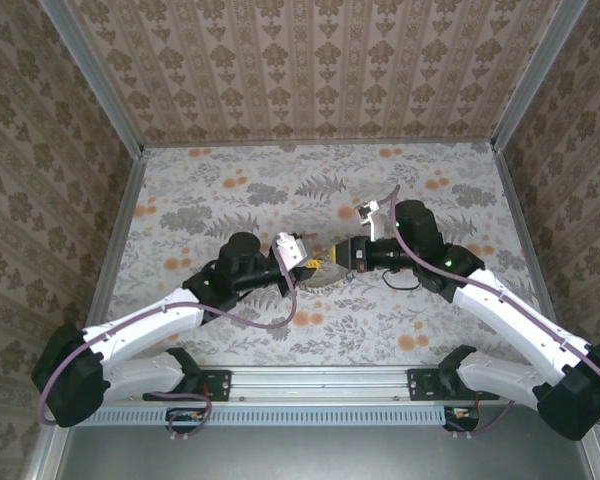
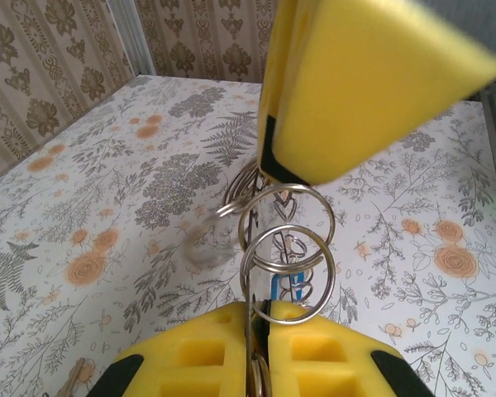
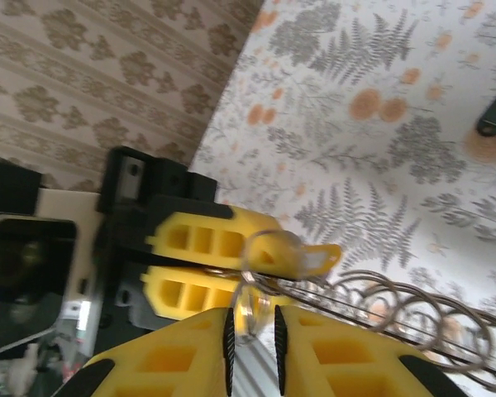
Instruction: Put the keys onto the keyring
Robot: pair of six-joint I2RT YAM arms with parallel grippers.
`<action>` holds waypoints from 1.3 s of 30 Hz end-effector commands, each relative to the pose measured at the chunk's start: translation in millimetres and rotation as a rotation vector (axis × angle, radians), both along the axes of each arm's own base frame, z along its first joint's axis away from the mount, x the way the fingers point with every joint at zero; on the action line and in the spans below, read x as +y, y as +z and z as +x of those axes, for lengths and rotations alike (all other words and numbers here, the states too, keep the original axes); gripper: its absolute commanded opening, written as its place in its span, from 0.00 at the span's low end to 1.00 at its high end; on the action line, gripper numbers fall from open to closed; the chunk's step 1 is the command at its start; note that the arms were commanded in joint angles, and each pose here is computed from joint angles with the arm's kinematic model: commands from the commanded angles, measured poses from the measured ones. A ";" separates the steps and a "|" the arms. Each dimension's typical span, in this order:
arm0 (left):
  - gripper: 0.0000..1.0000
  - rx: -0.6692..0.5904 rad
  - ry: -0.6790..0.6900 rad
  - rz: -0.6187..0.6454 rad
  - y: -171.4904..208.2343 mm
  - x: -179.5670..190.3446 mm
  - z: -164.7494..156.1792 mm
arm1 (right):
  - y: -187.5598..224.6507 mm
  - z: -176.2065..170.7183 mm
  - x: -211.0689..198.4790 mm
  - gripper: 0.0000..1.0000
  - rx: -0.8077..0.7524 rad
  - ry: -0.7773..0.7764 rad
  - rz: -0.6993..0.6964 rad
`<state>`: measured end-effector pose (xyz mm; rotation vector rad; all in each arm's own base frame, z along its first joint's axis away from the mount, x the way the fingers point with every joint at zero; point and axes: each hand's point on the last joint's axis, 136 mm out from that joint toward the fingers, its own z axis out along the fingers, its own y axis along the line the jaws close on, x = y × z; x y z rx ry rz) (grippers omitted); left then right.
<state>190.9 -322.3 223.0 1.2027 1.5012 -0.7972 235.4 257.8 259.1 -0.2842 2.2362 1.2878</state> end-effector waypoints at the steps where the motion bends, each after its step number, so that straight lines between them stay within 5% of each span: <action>1: 0.00 -0.033 -0.013 -0.078 22.7 -2.3 -2.1 | 16.3 -2.3 10.6 0.23 0.015 0.043 0.102; 25: 0.00 -0.007 0.001 -0.025 9.1 -2.8 2.0 | 12.7 -9.2 -22.0 0.14 -0.099 0.002 -0.148; 33: 0.00 0.001 -0.028 -0.021 10.2 -7.1 -0.4 | 9.5 -8.1 -14.2 0.20 -0.045 0.045 -0.165; 39: 0.00 0.014 -0.061 0.007 5.4 -10.3 -3.5 | 6.7 -10.3 -6.9 0.09 0.039 0.113 -0.206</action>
